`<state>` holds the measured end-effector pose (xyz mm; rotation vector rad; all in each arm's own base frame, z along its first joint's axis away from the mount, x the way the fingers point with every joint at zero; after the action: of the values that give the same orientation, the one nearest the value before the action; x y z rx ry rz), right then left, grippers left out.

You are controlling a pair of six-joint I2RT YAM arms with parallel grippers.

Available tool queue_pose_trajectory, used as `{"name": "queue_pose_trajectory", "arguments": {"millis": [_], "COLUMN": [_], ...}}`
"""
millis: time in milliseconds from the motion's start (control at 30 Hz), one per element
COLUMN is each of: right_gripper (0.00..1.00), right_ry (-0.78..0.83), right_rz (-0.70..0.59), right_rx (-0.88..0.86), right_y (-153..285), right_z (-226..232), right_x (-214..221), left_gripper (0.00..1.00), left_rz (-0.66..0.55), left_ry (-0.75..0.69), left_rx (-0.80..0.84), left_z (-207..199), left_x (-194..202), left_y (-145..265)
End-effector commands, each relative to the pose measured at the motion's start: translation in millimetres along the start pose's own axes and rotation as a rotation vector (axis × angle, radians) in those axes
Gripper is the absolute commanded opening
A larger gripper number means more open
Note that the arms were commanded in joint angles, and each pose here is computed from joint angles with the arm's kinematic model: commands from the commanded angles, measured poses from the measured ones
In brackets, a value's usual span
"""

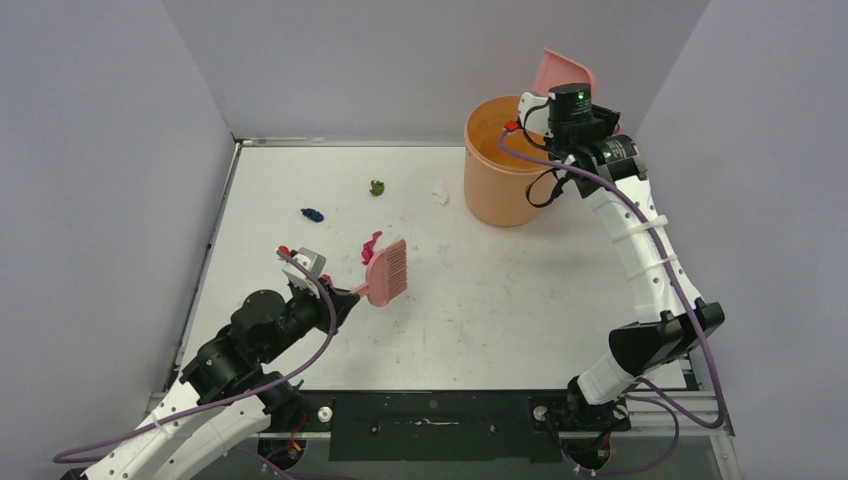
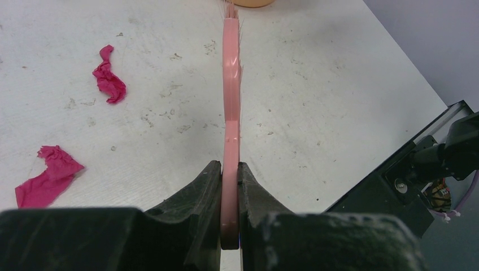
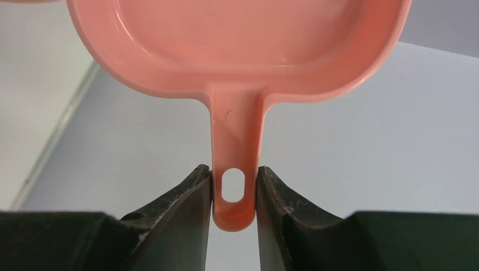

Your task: Sweep away the paper scraps from the table

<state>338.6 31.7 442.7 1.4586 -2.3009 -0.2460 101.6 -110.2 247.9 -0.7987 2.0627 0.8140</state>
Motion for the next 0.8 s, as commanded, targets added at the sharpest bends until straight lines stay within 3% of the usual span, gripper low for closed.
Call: {"name": "queue_pose_trajectory", "arguments": {"millis": [0, 100, 233, 300, 433, 533, 767], "right_gripper": [0.05, 0.05, 0.05, 0.05, 0.06, 0.06, 0.08], "right_ry": [-0.286, -0.333, -0.257, -0.205, -0.043, 0.05, -0.101], "right_rz": [-0.265, -0.46, -0.787, -0.864, -0.822, -0.754, -0.667], "right_rx": [-0.063, -0.189, -0.462, -0.605, -0.874, -0.979, -1.035], "right_y": [57, 73, 96, 101, 91, 81, 63], "right_z": [0, 29, 97, 135, 214, 257, 302], "right_x": [29, 25, 11, 8, 9, 11, -7], "left_gripper": [0.0, 0.0, 0.0, 0.0, 0.0, 0.0, 0.0], "left_rz": [-0.04, -0.04, -0.047, -0.054, -0.058, -0.055, -0.053], "left_ry": [0.006, 0.004, 0.005, 0.006, 0.009, 0.009, 0.01], "left_rx": [0.048, 0.058, 0.052, 0.048, 0.033, 0.03, 0.006], "left_z": [-8, -10, -9, -8, -7, -7, -5], "left_x": [-9, -9, -9, -10, -10, -9, -9], "left_y": [-2, -3, -2, -2, -2, -3, -5]}}
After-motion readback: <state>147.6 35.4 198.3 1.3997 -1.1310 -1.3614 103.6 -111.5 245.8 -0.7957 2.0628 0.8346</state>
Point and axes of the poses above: each gripper's point midway between its finger pads, its own y axis back along the fingers, its own z axis along the line the jaws close on, x = y × z, the point moved 9 cm from there along y, back along the fingers, and after that the axes turned 11 degrees about y, right-handed, at the moved point
